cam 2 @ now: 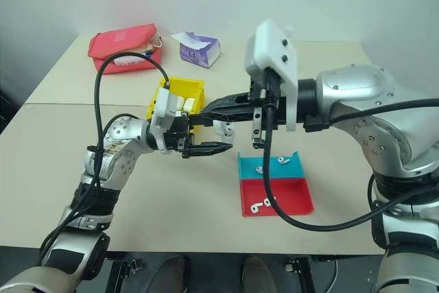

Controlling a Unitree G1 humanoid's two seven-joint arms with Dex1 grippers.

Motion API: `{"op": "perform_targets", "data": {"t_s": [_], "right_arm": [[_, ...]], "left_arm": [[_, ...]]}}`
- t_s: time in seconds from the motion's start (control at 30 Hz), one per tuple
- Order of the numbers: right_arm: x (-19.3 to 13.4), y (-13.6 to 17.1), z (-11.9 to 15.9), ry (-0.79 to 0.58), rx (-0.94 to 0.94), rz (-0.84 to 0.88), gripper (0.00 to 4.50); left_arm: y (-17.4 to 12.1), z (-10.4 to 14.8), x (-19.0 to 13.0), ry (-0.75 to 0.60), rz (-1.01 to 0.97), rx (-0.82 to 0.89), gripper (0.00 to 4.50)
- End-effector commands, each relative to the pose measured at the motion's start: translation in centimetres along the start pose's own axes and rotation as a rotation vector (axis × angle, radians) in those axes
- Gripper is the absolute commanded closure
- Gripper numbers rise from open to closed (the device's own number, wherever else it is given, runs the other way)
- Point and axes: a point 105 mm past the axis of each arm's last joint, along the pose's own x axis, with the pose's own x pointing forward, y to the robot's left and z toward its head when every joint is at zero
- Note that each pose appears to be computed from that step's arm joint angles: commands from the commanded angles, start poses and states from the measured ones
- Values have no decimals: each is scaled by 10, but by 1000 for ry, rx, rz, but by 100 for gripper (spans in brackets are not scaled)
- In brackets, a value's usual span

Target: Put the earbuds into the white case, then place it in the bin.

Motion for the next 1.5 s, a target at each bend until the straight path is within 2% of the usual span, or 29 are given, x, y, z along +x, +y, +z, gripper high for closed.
{"op": "perform_targets", "data": {"t_s": [0.03,0.13,0.3,0.47,0.53,0.67,0.77,0.87,0.97,1.1,1.27,1.33,1.5], "right_arm": [[8,2,-8,97,-46,18,446],[9,-2,-17,145,-38,17,446],[-7,-13,-30,187,13,-45,446],[-23,-19,-27,138,54,-101,446],[-29,-21,-18,41,60,-129,446],[-39,-25,-16,-77,29,-254,446],[-38,-21,-42,-16,11,-344,446],[-31,-15,-65,56,7,-396,446],[-24,-13,-76,81,26,-436,446],[-19,-12,-77,67,48,-455,446],[-18,-9,-76,69,40,-457,450],[-19,-9,-76,69,39,-460,450],[-19,-6,-79,69,49,-455,450]], "left_arm": [[1,16,2,-28,-2,73,173],[3,19,-2,-32,30,99,173],[5,30,-12,-63,102,128,173],[-1,33,-22,-82,169,122,173],[3,35,-28,-81,244,128,173],[28,33,-46,-78,520,142,173],[55,21,-66,-37,809,154,173],[71,6,-78,32,983,173,173],[87,-6,-83,65,1096,145,173],[106,-19,-73,86,1113,115,173],[116,-36,-59,144,1060,132,10],[118,-35,-64,137,1073,131,4],[105,-13,-86,32,1042,138,4]]}}
